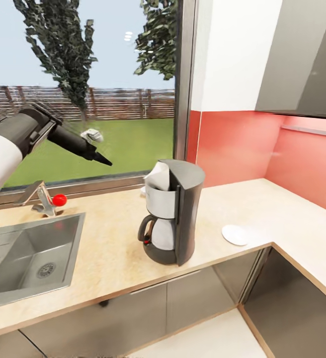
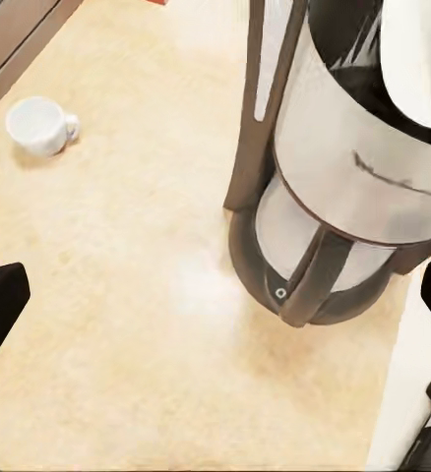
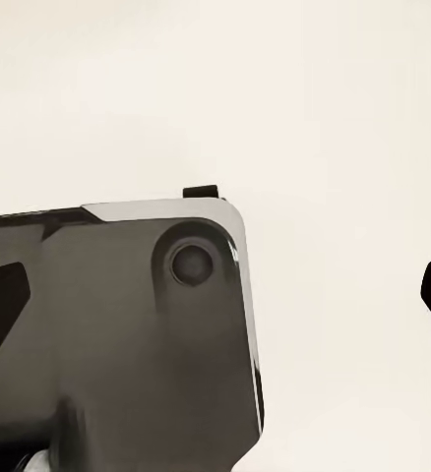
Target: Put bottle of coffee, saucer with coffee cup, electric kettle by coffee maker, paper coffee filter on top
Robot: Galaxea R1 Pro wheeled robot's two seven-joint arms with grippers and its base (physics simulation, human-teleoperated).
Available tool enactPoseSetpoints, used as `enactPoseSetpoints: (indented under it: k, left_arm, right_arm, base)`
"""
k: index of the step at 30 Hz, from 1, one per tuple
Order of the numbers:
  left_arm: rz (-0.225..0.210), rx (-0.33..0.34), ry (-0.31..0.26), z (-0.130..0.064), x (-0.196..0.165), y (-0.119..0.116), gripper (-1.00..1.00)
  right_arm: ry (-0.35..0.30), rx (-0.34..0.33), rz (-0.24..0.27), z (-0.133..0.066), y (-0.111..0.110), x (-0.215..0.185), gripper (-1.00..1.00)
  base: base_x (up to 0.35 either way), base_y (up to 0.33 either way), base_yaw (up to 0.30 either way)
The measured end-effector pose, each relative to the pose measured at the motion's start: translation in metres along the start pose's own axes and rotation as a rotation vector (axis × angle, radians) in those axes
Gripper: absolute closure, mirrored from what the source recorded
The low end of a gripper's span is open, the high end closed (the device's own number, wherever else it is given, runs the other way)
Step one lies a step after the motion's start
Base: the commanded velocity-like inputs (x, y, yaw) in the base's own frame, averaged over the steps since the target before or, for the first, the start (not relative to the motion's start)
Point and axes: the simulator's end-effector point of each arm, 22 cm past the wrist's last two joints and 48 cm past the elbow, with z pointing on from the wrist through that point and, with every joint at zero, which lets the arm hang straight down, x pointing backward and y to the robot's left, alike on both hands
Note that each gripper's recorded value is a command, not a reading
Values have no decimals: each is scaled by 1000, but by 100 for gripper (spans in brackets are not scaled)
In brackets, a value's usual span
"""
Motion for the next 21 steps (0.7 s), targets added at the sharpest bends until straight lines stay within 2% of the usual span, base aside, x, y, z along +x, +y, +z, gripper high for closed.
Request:
enactPoseSetpoints:
  k: [4,9,13,14,15,17,19,20,21]
  left_arm:
    - [11,-12,16,26,30,10,-100]
    - [-31,34,-54,62,54,6,-100]
    - [-6,68,-96,97,87,-1,-100]
    - [-4,89,-106,109,104,-5,-100]
    - [-53,121,-131,119,133,-8,-100]
    - [-81,136,-153,125,153,-9,-100]
    - [-73,143,-176,129,165,-10,-100]
    - [-44,156,-201,135,180,-15,-100]
    - [-39,163,-207,137,185,-17,-100]
  right_arm:
    - [1,-1,-1,0,1,1,-100]
    - [1,-1,-1,0,1,1,-100]
    - [1,0,-1,0,1,1,-100]
    - [0,-1,-1,0,1,1,-100]
    - [0,-1,-3,0,0,1,-100]
    - [0,1,-4,0,-1,1,-100]
    - [0,1,-5,0,-1,1,-100]
    - [0,2,-5,0,-2,1,-100]
    - [0,2,-5,0,-2,1,-100]
  base:
    - [0,0,276]
    - [0,0,277]
    - [0,0,195]
    - [0,0,19]
    - [0,0,12]
    - [0,0,7]
    - [0,0,3]
    - [0,0,1]
    - [0,0,0]
